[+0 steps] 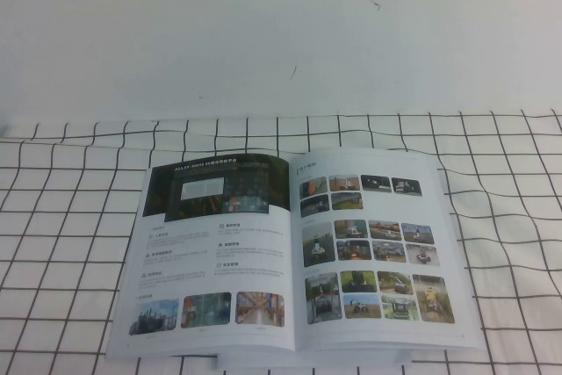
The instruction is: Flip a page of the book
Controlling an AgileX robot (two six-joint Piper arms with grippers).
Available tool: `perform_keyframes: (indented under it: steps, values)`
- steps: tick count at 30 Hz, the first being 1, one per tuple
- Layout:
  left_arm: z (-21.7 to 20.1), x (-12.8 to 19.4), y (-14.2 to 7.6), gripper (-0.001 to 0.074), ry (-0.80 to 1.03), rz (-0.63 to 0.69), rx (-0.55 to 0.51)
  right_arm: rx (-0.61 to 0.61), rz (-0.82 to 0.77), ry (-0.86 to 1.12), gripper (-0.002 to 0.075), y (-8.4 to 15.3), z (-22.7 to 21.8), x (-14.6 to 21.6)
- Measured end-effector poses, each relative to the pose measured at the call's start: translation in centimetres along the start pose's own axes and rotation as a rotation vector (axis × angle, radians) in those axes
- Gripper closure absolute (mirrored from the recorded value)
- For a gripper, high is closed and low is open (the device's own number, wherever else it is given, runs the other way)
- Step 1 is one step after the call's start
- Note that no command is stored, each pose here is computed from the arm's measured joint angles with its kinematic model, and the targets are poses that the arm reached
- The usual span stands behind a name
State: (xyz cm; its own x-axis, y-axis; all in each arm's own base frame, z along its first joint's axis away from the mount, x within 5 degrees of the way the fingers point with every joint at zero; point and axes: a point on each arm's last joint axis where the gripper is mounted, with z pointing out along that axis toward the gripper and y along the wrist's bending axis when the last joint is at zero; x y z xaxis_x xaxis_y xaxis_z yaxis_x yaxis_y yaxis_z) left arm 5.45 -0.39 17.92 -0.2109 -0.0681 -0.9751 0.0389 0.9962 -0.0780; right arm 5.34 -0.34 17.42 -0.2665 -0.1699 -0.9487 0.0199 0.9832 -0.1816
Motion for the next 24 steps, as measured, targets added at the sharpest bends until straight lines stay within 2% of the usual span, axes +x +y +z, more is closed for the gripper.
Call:
perform_keyframes:
  steps: [7,12,17,20,24]
  values:
    - [-0.1,-1.3,0.0,0.0737,-0.141,0.014,-0.003,0.070,0.002,-0.319,0.0728,-0.6,-0.5,-2.9]
    - [-0.7,-3.5,0.0,0.0737,-0.398,0.058,-0.009,0.150,0.025,-0.730,0.0728,-1.3,-2.4,-6.0]
    - [-1.6,-5.2,-0.1,0.0737,-0.611,0.052,-0.004,0.188,0.074,-1.044,0.0728,-1.7,-4.6,-7.8]
    - [-2.1,-5.8,-0.1,0.0737,-0.694,0.048,-0.001,0.202,0.094,-1.120,0.0728,-1.9,-5.3,-8.0]
    - [-2.5,-6.2,-0.2,0.0737,-0.755,0.009,0.015,0.205,0.105,-1.128,0.0728,-2.0,-5.3,-8.1]
